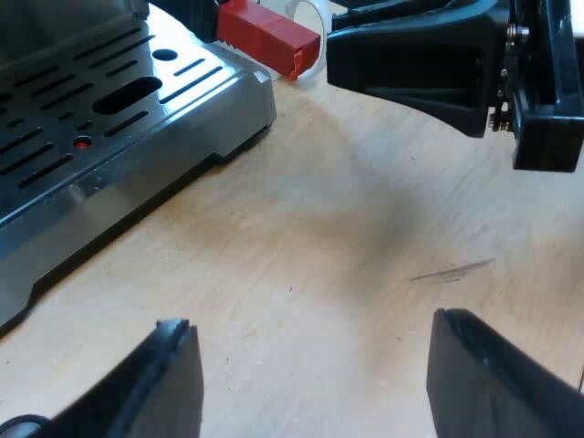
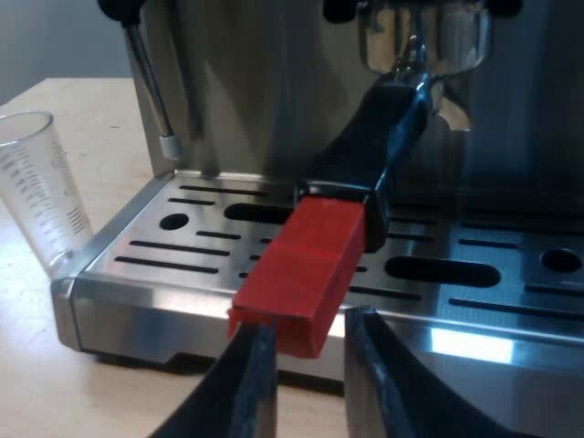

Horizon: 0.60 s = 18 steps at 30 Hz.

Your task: Grind coffee beans and then tamp

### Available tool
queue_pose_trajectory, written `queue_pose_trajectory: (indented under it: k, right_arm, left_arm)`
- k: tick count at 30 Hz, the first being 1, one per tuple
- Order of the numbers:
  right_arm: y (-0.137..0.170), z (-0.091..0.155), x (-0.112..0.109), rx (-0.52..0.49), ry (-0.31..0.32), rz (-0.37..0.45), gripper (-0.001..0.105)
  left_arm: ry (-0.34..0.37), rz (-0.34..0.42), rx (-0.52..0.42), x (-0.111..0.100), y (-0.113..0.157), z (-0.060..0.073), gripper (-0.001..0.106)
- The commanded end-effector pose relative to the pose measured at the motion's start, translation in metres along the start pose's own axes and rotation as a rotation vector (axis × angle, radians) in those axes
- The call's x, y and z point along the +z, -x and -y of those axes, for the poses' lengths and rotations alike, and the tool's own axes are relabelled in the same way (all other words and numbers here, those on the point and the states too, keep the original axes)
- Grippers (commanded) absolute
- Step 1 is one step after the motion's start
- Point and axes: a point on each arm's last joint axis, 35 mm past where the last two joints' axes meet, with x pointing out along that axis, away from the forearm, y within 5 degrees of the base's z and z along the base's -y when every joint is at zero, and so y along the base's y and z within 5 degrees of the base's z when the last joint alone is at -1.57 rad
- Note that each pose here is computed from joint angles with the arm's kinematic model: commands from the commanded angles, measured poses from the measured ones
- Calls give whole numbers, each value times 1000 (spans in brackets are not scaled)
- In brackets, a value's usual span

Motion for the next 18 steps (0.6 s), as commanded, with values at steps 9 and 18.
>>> queue_pose_trajectory:
  k: [9,18]
  right_arm:
    - [-3,-4,-6,16,28,-18,22]
    - [-7,-6,-6,-60,-8,19,22]
  left_arm:
    - [-17,19,5,3,0,1,56]
    - [-17,19,5,3,0,1,56]
